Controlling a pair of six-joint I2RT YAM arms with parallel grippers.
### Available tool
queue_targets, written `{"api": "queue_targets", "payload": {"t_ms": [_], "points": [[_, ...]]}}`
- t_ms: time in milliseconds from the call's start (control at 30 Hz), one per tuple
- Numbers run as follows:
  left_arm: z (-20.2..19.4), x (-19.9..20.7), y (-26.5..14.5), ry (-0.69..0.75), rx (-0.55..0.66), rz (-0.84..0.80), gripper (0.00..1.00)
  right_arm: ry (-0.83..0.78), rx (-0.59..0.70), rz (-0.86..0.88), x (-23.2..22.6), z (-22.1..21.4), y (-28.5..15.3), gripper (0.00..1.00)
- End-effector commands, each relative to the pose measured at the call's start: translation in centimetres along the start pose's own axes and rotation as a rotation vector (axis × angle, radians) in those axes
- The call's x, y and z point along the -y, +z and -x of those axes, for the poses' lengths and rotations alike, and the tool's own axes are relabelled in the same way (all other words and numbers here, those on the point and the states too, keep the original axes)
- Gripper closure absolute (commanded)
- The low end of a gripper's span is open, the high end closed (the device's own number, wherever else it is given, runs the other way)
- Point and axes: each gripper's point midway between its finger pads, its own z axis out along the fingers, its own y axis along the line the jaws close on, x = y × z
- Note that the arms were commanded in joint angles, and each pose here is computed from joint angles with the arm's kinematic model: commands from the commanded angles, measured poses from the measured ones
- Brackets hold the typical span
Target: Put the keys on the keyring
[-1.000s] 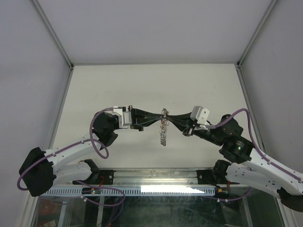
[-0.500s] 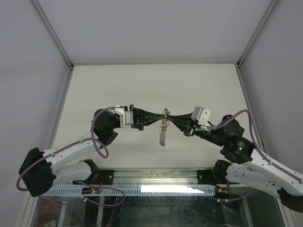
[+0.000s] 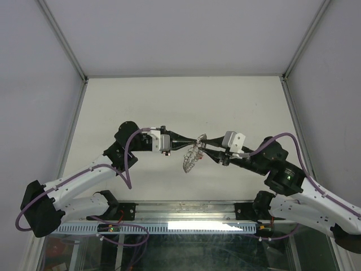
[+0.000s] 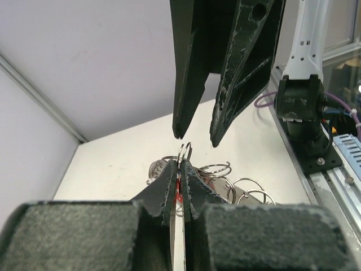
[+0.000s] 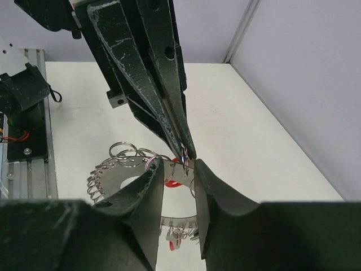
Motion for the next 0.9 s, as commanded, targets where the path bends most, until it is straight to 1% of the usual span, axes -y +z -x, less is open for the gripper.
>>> {"api": "queue_targets", "payload": {"t_ms": [0,267,467,667,867], "points": [[2.0,-0.8,0.0,0.11,-0.027,-0.013,1.0,-0.057,0.007,-0.02,1.0,2.1,-0.8,0.69],[0.7,-1.4,0.0,0.14,-0.153,-0.055,1.0,-0.074,-0.121,0.005,1.0,0.5,-0.5,0.68],[-0.5,-1.6,-0.2,0.146,-0.247,-0.084,1.0,-0.066,-0.158,-0.004,1.3,0.2,-0.1,0.69],[-0.9,-1.8,-0.2,0.172,-0.307,-0.102,1.0,-0.066,-0.194,-0.008,1.5,-0.6,0.6,0.69],[-0.8,-1.4,0.2,0.187,-0.327,-0.125,1.0,-0.07,-0.227,-0.012,1.7,-1.6,1.2,0.69]]}}
